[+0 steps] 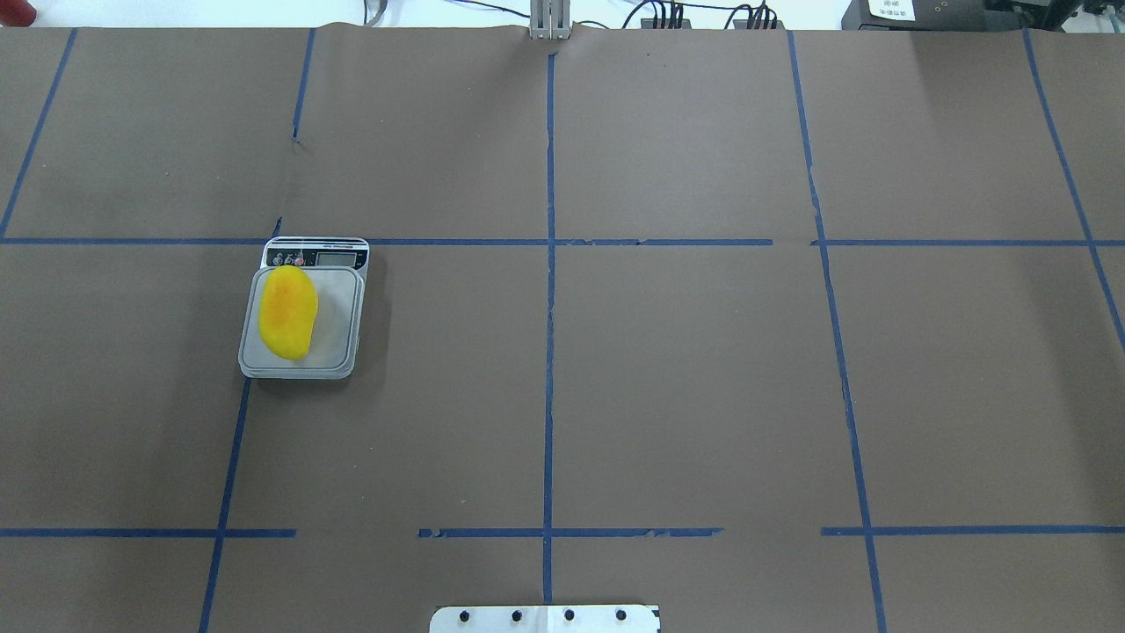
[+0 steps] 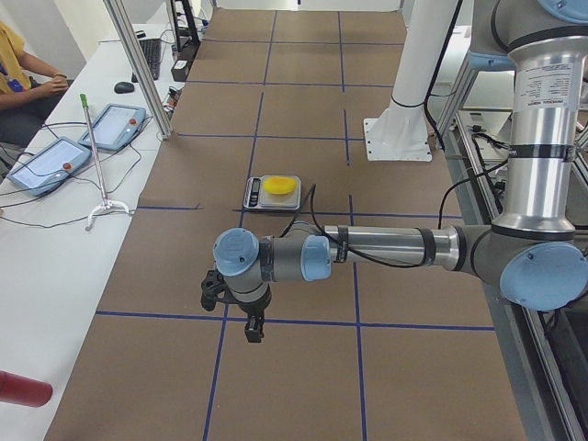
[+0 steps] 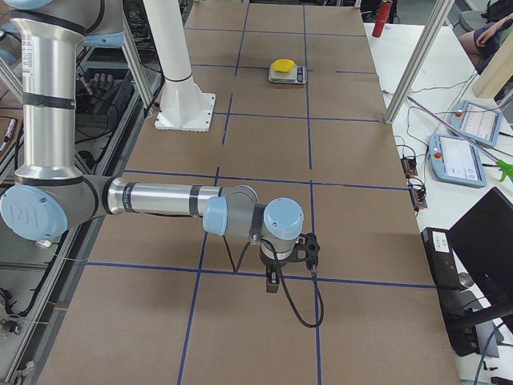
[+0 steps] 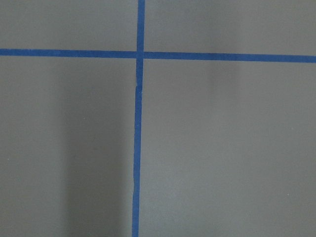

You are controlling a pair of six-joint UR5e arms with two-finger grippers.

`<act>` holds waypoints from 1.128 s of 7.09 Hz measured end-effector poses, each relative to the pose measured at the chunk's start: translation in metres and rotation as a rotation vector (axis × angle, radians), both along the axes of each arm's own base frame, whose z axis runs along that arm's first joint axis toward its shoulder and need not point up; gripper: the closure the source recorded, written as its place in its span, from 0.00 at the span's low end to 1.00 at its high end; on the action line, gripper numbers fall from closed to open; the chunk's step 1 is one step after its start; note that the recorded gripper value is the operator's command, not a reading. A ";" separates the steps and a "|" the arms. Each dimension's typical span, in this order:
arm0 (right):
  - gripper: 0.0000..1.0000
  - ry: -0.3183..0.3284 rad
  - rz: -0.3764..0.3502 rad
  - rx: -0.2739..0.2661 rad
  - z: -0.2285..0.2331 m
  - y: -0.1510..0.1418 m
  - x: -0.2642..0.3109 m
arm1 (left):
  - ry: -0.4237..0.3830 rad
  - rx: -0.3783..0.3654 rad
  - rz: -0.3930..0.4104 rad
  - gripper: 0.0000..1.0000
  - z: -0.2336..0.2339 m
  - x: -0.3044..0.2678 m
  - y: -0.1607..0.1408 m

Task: Weigh mango

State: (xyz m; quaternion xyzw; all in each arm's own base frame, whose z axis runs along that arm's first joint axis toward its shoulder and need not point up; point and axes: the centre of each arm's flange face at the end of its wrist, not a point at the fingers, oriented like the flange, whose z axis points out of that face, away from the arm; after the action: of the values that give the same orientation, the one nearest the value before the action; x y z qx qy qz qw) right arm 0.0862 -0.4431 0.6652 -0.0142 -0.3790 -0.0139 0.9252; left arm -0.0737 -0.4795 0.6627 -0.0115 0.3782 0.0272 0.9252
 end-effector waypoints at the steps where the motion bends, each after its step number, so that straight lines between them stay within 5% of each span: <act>1: 0.00 0.000 0.000 0.000 0.000 0.000 0.000 | 0.001 0.020 0.022 0.00 0.000 0.000 0.000; 8: 0.00 0.000 0.000 -0.001 0.000 0.000 0.000 | 0.011 0.039 0.046 0.00 0.002 0.000 0.001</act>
State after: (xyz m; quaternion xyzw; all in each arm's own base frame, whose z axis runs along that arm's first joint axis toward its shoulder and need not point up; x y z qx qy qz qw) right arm 0.0861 -0.4428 0.6655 -0.0145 -0.3791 -0.0137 0.9251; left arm -0.0736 -0.4783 0.6645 -0.0019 0.3825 0.0558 0.9223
